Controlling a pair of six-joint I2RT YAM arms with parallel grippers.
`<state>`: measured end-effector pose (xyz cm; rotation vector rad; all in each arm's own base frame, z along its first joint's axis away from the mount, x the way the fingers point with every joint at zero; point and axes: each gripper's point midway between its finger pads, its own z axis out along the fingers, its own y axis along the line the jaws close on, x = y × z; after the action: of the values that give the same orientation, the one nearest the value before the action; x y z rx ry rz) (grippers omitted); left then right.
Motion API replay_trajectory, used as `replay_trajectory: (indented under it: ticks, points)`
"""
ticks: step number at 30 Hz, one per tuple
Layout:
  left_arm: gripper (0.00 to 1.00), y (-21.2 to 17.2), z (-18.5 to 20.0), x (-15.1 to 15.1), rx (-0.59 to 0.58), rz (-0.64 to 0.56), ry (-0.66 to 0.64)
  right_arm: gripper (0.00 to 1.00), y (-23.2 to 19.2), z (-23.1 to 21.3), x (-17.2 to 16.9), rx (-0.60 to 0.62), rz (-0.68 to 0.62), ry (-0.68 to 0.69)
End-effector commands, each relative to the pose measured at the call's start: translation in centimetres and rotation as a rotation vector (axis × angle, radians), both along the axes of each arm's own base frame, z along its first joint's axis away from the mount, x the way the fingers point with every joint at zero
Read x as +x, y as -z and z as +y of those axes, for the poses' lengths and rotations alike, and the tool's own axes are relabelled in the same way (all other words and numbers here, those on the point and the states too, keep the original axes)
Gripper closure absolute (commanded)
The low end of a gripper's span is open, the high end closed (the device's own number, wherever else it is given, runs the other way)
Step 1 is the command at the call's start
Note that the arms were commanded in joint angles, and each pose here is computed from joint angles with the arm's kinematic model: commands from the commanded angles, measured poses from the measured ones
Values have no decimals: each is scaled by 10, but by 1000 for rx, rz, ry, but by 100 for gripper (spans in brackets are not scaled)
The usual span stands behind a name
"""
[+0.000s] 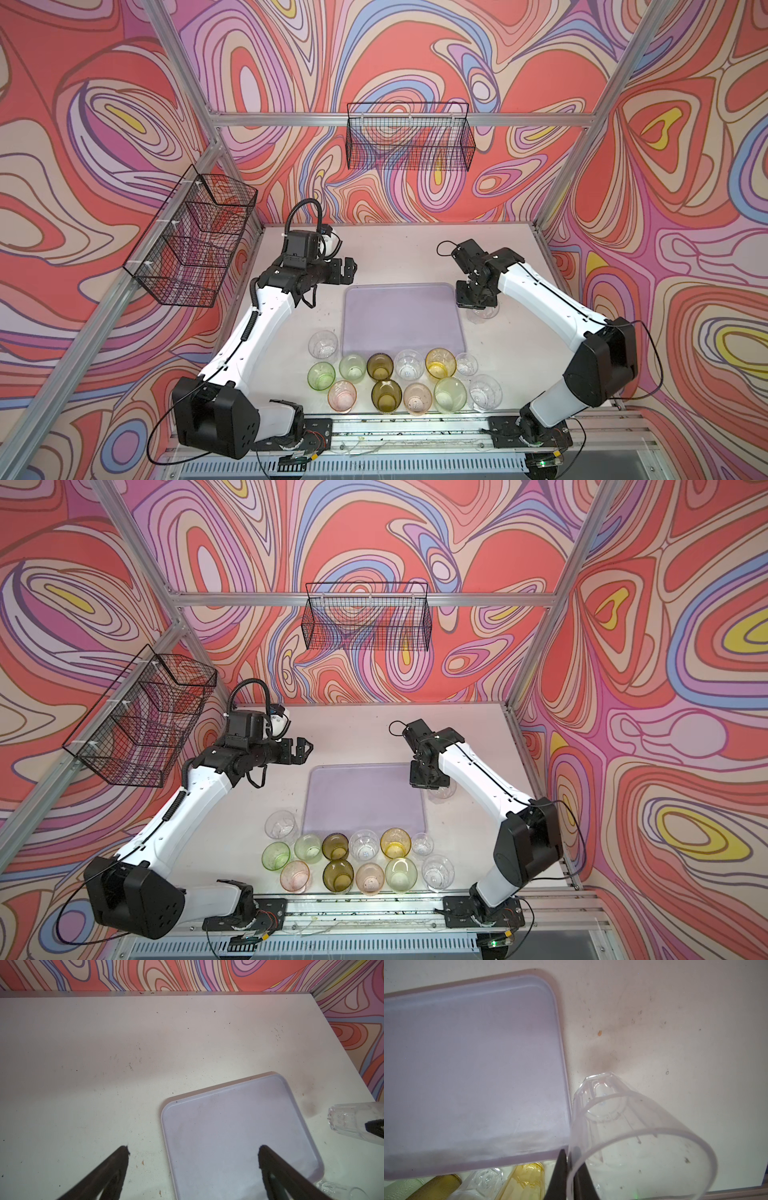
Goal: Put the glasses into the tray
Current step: 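Lift the clear cup with the right gripper and carry it to the tray's far corner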
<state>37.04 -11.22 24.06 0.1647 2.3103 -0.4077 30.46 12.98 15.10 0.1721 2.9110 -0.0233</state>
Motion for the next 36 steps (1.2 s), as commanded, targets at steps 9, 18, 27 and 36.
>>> replay_trajectory:
  ticks: [9,18,27,36]
  points:
    - [0,4,2,-3,0,22,0,100,-14,31,42,33,-42,-147]
    - [0,2,1,-4,-8,18,3,100,-8,44,60,21,8,-214]
    - [0,1,1,-5,-9,14,4,100,-6,60,78,41,11,-248]
    - [0,1,0,-5,-13,16,8,100,5,70,92,46,34,-268]
